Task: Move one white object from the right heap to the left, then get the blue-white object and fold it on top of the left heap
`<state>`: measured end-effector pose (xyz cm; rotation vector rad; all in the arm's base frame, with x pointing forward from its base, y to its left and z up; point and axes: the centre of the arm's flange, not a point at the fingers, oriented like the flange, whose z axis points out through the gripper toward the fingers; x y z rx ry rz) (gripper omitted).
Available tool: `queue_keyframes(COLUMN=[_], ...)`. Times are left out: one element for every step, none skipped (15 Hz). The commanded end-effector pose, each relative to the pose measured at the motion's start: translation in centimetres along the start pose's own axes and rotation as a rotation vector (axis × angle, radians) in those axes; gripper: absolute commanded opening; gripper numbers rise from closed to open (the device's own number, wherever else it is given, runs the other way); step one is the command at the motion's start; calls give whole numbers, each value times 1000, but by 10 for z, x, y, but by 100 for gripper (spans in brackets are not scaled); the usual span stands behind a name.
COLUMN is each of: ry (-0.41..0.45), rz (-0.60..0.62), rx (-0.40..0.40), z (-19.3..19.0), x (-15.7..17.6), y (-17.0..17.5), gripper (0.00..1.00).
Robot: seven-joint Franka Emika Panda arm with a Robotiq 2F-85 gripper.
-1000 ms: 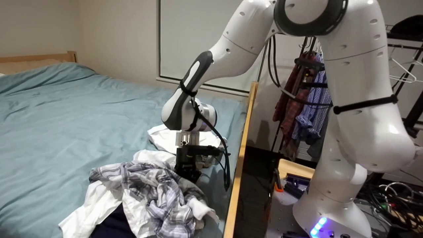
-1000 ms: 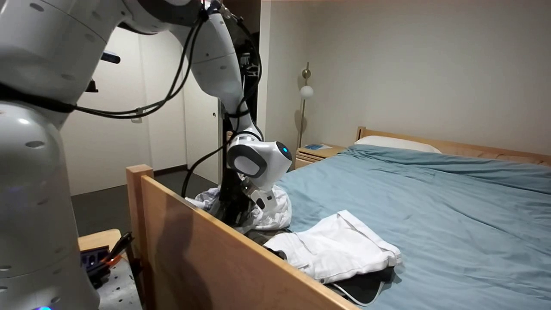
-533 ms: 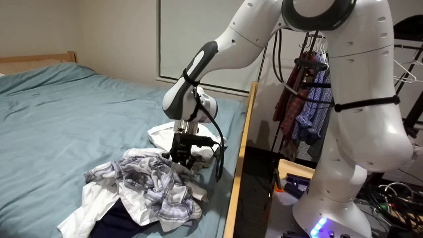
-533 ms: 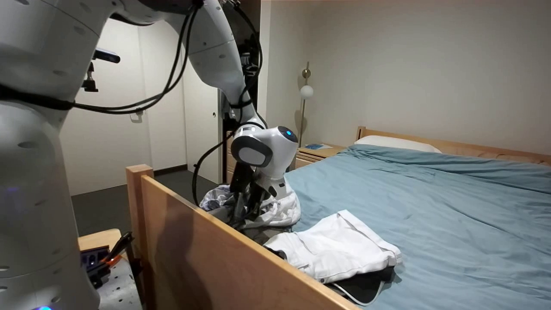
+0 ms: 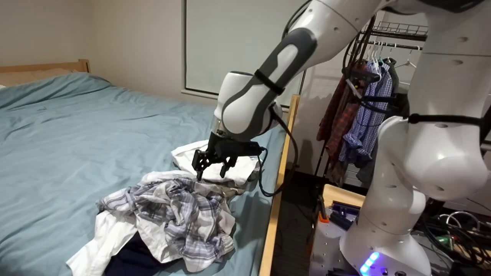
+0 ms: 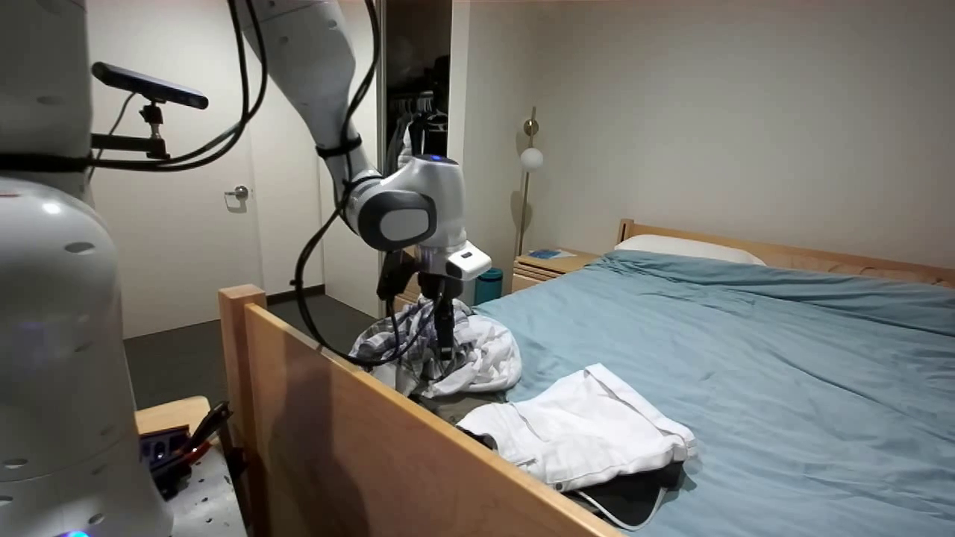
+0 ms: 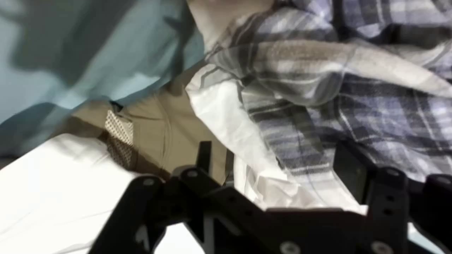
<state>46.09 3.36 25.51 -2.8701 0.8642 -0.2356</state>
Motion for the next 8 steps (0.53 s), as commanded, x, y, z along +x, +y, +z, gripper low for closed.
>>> queue_keyframes(ry=[178, 215, 125, 136, 135, 134, 133, 132], rz=[-55, -91, -75, -72, -70, -72, -77, -80], rx=[-59, -63, -5, -7, -8, -8, -7, -6], z=[-71, -75, -23, -25, -25, -24, -24, -24], x=[-28, -25, -2, 2, 2, 2, 0, -1], y=[2, 3, 13, 17, 17, 16, 14, 13], gripper=[100, 100, 100, 100, 100, 100, 100, 100])
